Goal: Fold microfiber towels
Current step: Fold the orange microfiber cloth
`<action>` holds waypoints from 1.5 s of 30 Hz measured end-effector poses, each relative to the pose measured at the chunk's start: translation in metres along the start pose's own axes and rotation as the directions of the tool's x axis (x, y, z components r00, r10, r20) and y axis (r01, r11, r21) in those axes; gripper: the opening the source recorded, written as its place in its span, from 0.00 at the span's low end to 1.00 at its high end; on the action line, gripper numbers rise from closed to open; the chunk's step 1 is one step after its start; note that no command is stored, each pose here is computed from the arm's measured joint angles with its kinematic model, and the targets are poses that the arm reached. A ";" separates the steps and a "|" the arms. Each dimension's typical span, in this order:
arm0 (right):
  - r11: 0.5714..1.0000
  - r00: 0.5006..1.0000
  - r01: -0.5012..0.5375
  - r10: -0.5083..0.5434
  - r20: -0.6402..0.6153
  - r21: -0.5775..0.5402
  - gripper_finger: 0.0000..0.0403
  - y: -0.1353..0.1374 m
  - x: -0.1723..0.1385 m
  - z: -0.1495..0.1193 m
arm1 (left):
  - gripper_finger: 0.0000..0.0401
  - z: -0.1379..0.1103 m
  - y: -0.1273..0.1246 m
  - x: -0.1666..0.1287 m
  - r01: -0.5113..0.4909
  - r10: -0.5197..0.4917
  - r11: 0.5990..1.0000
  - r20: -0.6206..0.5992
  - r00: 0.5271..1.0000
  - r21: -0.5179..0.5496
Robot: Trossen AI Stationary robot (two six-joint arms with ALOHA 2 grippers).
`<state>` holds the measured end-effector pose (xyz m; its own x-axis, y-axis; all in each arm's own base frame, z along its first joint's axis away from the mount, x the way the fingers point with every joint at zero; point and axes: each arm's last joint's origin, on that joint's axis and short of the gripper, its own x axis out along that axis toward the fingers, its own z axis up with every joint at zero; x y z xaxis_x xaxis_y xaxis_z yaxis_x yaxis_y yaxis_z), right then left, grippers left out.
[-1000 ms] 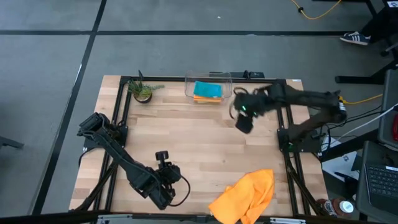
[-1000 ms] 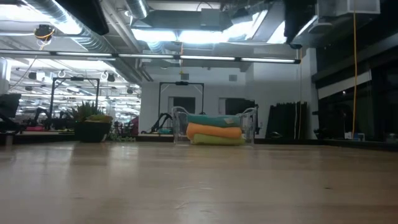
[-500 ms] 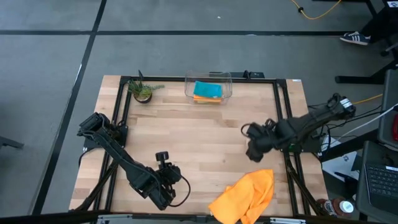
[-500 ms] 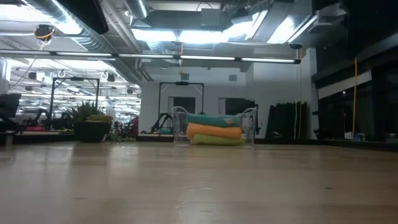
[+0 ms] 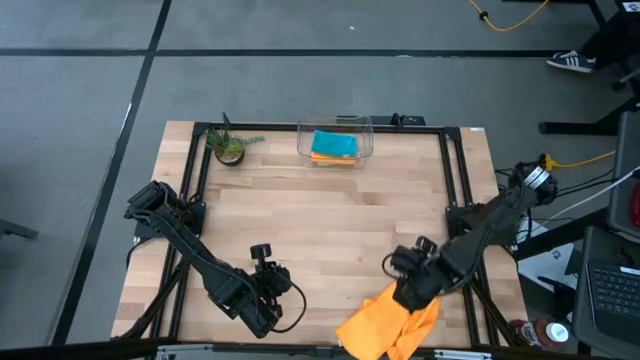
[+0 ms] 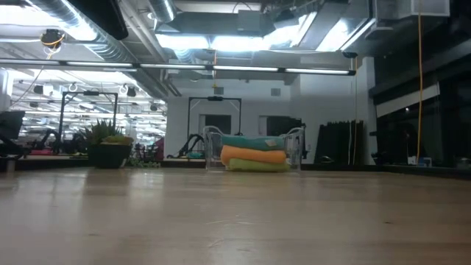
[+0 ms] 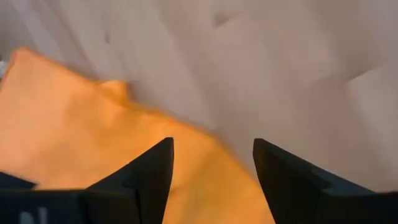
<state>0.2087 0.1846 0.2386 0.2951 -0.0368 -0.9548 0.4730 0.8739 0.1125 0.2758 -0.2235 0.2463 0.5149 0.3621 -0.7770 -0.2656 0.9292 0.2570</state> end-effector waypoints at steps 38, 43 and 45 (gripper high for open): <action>0.986 0.987 0.137 -0.128 0.099 -0.096 0.55 -0.019 0.145 0.116 | 0.20 0.000 0.000 0.000 0.004 -0.004 1.000 0.003 1.000 -0.003; 0.984 0.985 0.142 -0.130 0.109 -0.110 0.55 -0.030 0.147 0.129 | 0.20 0.000 0.000 0.000 0.004 -0.004 1.000 0.003 1.000 -0.003; 0.986 0.985 0.133 -0.120 0.125 -0.103 0.55 -0.032 0.148 0.134 | 0.20 0.000 0.000 0.000 0.004 -0.004 1.000 0.003 1.000 -0.003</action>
<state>0.3483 0.0866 0.1307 0.3380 -0.2016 -0.9193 0.4199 0.9065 -0.0444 0.2761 -0.2240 0.2464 0.5183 0.3590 -0.7762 -0.2664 0.9302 0.2524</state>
